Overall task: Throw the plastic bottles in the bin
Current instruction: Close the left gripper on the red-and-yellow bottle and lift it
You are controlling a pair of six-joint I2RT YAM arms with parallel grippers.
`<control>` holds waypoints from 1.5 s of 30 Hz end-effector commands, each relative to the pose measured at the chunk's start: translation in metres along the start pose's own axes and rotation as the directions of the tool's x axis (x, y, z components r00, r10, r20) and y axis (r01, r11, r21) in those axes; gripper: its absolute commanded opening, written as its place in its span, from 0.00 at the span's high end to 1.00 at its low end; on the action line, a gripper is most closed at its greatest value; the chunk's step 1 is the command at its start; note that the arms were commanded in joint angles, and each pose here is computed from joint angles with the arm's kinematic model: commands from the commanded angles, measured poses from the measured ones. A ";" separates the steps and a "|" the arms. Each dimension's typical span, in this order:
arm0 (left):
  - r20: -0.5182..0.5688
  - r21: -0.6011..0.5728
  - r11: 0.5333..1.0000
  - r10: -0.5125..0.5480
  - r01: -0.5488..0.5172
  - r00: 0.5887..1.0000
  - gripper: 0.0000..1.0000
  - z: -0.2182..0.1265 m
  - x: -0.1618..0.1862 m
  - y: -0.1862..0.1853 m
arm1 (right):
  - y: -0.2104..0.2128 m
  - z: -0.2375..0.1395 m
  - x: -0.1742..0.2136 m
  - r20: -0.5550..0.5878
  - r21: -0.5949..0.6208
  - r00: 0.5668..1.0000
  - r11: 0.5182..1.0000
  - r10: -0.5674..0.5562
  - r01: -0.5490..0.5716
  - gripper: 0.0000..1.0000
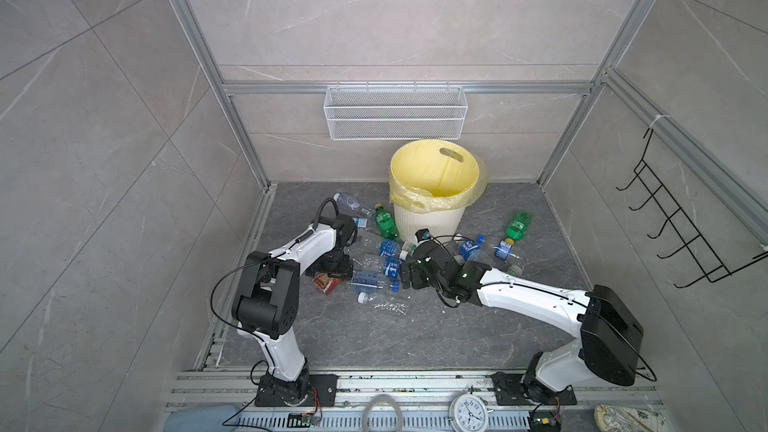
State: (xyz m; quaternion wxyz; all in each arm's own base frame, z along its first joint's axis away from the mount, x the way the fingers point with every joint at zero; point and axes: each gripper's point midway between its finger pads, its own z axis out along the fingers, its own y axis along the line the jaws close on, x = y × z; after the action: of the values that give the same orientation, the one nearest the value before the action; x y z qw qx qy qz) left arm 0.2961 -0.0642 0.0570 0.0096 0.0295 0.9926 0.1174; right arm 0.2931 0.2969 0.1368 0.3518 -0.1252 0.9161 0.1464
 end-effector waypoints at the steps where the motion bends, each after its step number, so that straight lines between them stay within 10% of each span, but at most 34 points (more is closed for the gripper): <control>1: -0.018 -0.006 1.000 0.024 -0.024 1.000 0.09 0.000 0.003 0.002 | 0.002 -0.003 -0.004 0.013 -0.028 1.000 1.000 0.006 -0.006 0.00; 45: -0.053 0.101 0.994 0.033 -0.028 0.998 0.28 0.007 0.014 -0.018 | 0.017 0.005 -0.007 -0.019 -0.079 0.998 0.995 0.063 -0.065 0.00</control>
State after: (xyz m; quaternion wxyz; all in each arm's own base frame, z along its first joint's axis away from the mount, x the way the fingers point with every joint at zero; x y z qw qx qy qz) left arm 0.2856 -0.0801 0.0453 -0.0121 0.0337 0.9971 0.0668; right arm 0.2902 0.3077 0.1369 0.3339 -0.1193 0.9171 0.1824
